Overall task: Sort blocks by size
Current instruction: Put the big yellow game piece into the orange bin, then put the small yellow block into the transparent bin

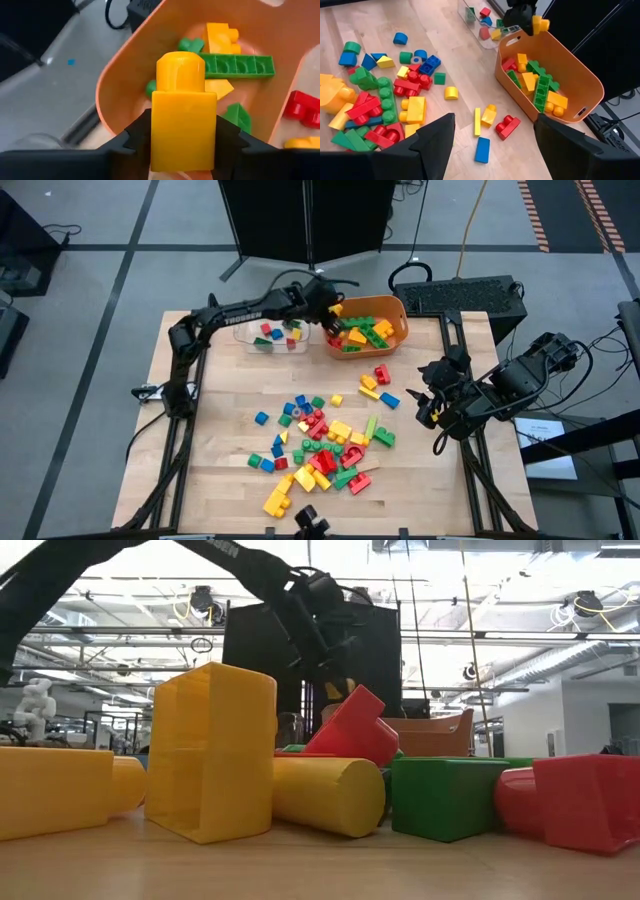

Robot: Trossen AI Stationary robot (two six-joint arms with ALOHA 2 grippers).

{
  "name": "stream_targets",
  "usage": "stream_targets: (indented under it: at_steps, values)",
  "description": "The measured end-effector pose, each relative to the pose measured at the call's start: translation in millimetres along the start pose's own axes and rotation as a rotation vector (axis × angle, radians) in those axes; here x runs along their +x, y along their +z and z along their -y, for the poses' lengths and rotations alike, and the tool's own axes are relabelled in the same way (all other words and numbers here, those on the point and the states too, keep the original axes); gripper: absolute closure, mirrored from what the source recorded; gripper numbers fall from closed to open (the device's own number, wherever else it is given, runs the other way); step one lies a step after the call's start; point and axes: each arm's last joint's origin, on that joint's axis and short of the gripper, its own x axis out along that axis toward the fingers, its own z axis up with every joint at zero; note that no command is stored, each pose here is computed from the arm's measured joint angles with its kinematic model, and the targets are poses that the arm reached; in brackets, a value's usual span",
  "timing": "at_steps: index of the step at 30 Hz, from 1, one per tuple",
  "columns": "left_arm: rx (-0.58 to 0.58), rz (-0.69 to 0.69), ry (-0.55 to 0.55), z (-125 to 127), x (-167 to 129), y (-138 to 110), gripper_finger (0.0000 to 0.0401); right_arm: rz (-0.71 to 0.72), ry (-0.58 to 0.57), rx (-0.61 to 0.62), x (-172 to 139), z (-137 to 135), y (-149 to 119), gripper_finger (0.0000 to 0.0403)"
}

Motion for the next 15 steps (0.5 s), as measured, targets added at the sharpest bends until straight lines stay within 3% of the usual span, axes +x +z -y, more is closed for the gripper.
stream_targets:
  at_steps: [8, 15]
  values:
    - [0.186, 0.005, -0.085, 18, 5, -3, 0.0147, 0.015, -0.011, -0.006, 0, 0, 0, 0.0138]
    - [0.258, -0.066, -0.13, 40, -9, -6, 0.0119, 0.014, -0.01, -0.006, 0, 0, 0, 0.0138]
